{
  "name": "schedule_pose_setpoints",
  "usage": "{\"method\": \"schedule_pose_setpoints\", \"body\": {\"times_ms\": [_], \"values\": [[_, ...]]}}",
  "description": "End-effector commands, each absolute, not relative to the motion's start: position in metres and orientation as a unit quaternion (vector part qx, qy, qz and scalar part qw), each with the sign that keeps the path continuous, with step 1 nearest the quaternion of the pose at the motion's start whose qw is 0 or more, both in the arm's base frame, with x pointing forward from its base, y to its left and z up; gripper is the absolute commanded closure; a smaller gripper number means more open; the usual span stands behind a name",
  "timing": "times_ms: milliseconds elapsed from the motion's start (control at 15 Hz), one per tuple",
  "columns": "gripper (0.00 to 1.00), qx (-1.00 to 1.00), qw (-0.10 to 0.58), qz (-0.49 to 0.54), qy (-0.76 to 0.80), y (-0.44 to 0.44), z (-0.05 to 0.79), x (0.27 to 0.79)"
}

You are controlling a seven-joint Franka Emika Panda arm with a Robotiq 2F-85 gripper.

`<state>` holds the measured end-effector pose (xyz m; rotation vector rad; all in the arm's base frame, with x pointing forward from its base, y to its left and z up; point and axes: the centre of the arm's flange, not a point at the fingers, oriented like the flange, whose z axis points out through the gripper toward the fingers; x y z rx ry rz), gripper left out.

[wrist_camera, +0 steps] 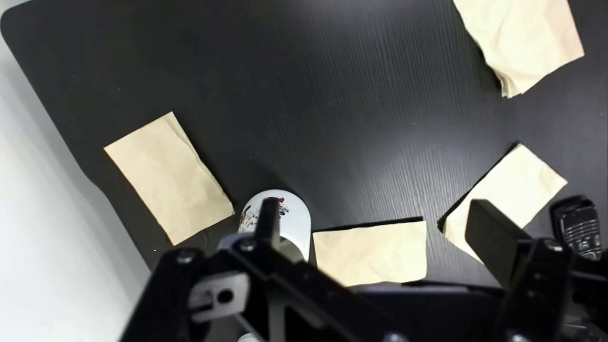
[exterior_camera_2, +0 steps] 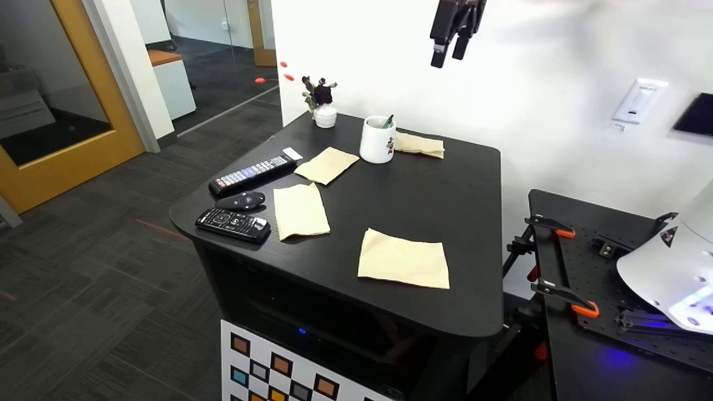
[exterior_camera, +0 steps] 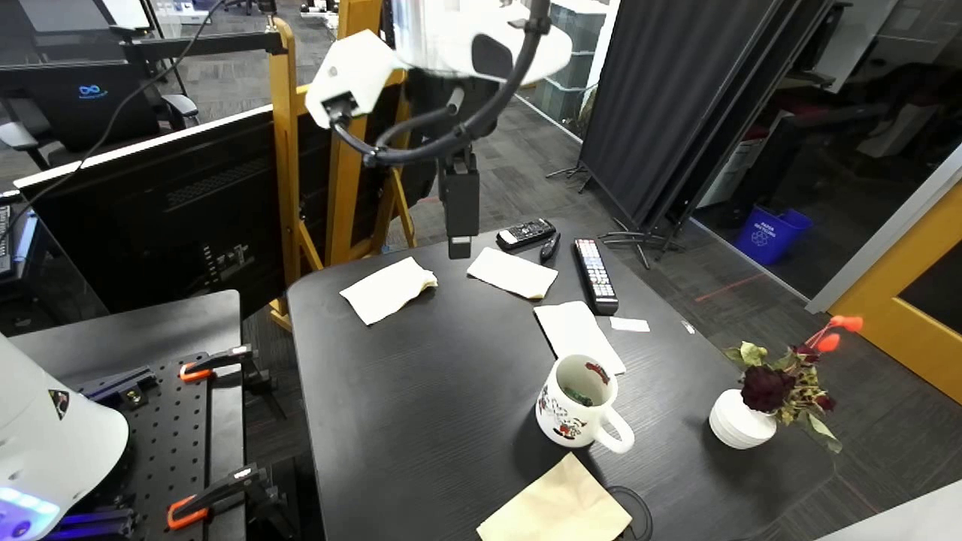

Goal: Put the pen in the mug on the table

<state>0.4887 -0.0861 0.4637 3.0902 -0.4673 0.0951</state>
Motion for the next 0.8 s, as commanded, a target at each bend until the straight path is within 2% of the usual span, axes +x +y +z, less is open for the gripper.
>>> {"method": "schedule_pose_setpoints", "body": {"times_ms": [0, 333, 733], "values": [[0.00, 0.977, 0.004, 0.038, -0.209, -0.104, 0.451, 0.526], [0.00, 0.971, 0.002, 0.027, -0.238, -0.139, 0.433, 0.549], [0.00, 0.982, 0.000, 0.015, -0.190, -0.188, 0.417, 0.566]]}}
